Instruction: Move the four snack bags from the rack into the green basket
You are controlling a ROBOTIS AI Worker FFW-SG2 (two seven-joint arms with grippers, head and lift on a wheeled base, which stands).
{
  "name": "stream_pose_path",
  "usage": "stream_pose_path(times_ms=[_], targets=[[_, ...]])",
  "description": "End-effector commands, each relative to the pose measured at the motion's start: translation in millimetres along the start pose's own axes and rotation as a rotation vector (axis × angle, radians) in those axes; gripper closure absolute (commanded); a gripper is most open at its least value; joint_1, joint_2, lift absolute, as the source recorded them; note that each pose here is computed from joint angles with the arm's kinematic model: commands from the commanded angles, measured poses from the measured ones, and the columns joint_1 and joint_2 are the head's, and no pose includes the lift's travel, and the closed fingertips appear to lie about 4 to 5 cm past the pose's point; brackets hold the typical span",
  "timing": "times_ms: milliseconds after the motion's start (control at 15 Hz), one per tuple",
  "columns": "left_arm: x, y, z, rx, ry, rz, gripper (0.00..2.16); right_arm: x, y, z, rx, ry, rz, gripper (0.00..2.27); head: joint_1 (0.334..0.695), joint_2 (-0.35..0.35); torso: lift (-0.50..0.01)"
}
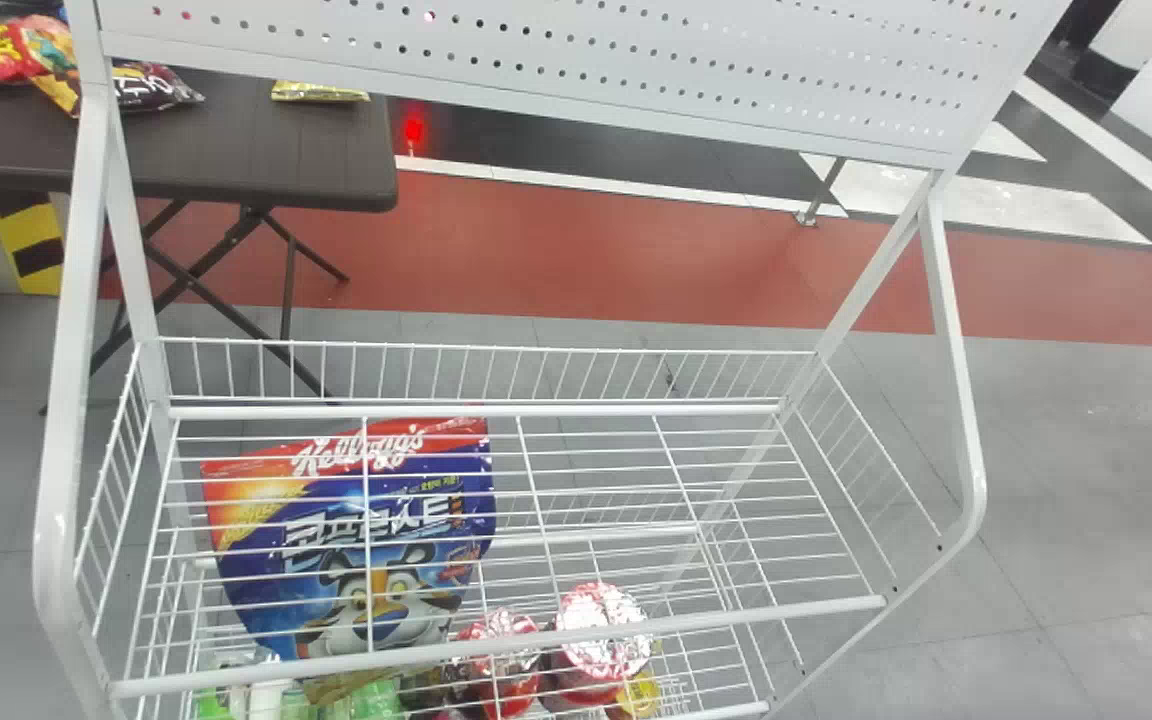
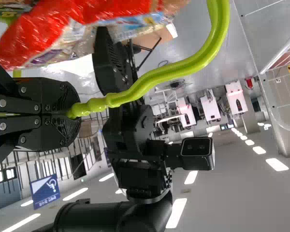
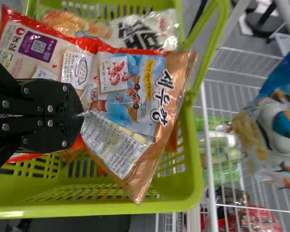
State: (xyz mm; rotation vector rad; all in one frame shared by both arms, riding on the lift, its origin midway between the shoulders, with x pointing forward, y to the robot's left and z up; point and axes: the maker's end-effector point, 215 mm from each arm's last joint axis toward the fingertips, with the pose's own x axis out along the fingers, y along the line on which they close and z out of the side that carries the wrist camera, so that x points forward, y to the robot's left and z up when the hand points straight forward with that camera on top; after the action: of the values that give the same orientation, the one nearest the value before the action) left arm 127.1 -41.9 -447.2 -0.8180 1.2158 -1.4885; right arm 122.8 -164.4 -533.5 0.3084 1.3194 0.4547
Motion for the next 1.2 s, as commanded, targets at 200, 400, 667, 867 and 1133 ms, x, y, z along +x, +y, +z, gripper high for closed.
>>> stream_pose_path(times_ms=[200,400,667,867,1133], targets=[[0,0,1,0.002,0.001,-0.002,1.58,-14,-25,4,0.027,-0.025,-0.036,0.00,0.695,-0.350,0.000],[1,-1,1,0.003,0.003,-0.002,1.58,-27,-16,28,0.012,-0.103,-0.004,0.04,0.695,-0.350,0.000],[0,-1,0,0.003,0.001,0.000,1.58,-43,3,93,-0.090,-0.318,0.060,0.05,0.695,-0.350,0.000],[1,0,0,0.002,0.002,0.001,1.58,-83,22,166,-0.202,-0.602,0.035,0.06,0.695,-0.350,0.000],[6,-1,-3,0.000,0.013,-0.005,1.58,-160,38,252,-0.304,-0.981,-0.221,0.06,0.695,-0.350,0.000]])
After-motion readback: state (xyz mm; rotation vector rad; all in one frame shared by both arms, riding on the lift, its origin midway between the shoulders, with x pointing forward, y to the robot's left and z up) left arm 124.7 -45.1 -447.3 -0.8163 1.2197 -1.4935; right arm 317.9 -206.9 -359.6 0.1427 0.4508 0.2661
